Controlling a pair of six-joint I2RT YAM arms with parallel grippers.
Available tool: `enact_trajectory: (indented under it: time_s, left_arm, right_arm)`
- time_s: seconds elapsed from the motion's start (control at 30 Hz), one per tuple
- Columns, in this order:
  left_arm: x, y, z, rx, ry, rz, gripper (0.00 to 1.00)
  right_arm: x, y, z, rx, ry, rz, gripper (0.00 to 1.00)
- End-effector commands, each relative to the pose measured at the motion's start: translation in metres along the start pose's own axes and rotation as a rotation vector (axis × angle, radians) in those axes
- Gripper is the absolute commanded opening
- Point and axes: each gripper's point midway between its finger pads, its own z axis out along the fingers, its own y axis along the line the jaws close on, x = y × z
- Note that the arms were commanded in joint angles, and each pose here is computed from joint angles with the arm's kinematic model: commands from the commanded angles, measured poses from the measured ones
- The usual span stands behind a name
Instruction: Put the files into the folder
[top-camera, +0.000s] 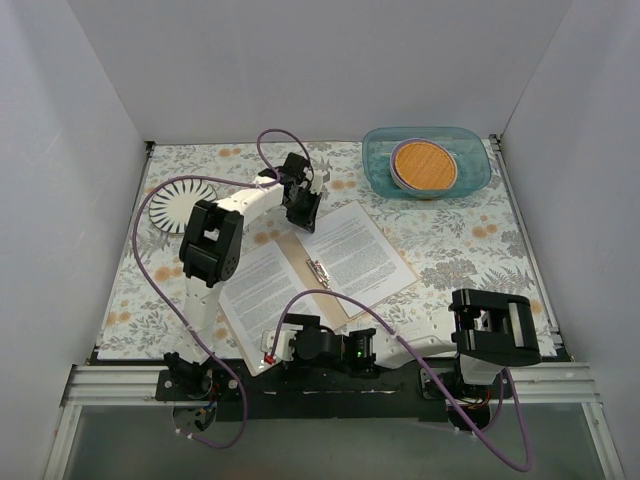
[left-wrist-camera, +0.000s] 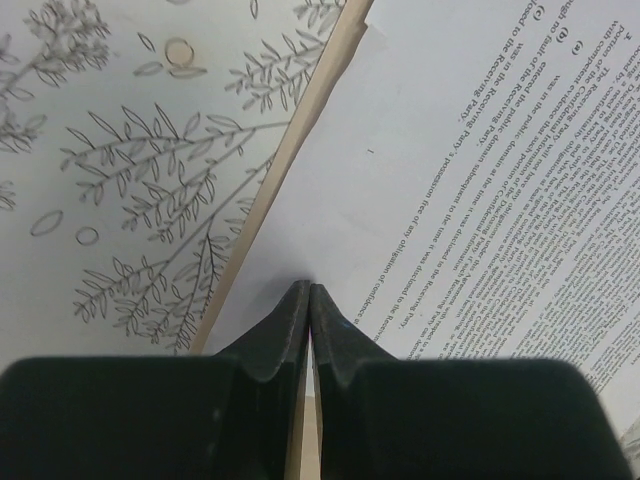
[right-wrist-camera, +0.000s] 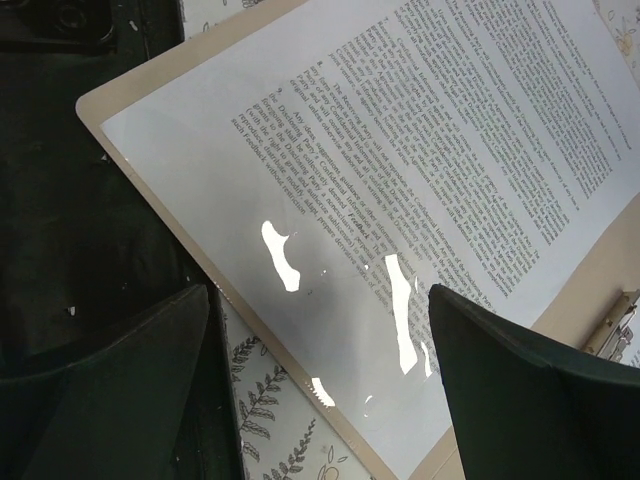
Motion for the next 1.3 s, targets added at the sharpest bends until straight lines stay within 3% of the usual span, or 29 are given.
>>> enact_trajectory:
  time_s: [0.0, 0.37, 0.57, 0.7, 0.9, 1.0, 1.03, 1.13, 1.27]
  left_arm:
    - [0.062, 0.002, 0.007, -0.043, 0.164, -0.008, 0.03]
    - [0.069, 0.000, 0.010, -0.050, 0.182, -0.004, 0.03]
    - [0.070, 0.000, 0.010, -0.045, 0.189, -0.005, 0.02]
    - [0.070, -0.001, 0.008, -0.042, 0.191, 0.001, 0.02]
    - [0.070, -0.002, 0.008, -0.035, 0.201, 0.006, 0.01]
    - [0.070, -0.002, 0.008, -0.034, 0.204, 0.012, 0.01]
    - [0.069, -0.002, 0.007, -0.034, 0.204, 0.013, 0.01]
    - [0.069, -0.003, 0.005, -0.028, 0.210, 0.017, 0.00]
    - [0.058, -0.006, -0.002, -0.023, 0.197, 0.033, 0.00]
  right_arm:
    - [-0.021, 0.009, -0.002, -0.029, -0.045, 0.018, 0.98]
    - [0.004, 0.041, -0.003, -0.111, 0.035, -0.042, 0.99]
    - [0.025, 0.023, 0.008, 0.014, 0.084, -0.095, 0.98]
    - [0.033, 0.009, 0.017, 0.088, 0.099, -0.099, 0.91]
    - [0.038, -0.014, 0.021, 0.219, 0.114, -0.138, 0.68]
    - [0.031, -0.028, 0.018, 0.297, 0.102, -0.138, 0.46]
    - [0.023, -0.034, 0.015, 0.322, 0.084, -0.125, 0.29]
    - [0.002, -0.047, 0.010, 0.380, 0.027, -0.096, 0.07]
    - [-0.012, -0.064, 0.004, 0.432, -0.001, -0.048, 0.05]
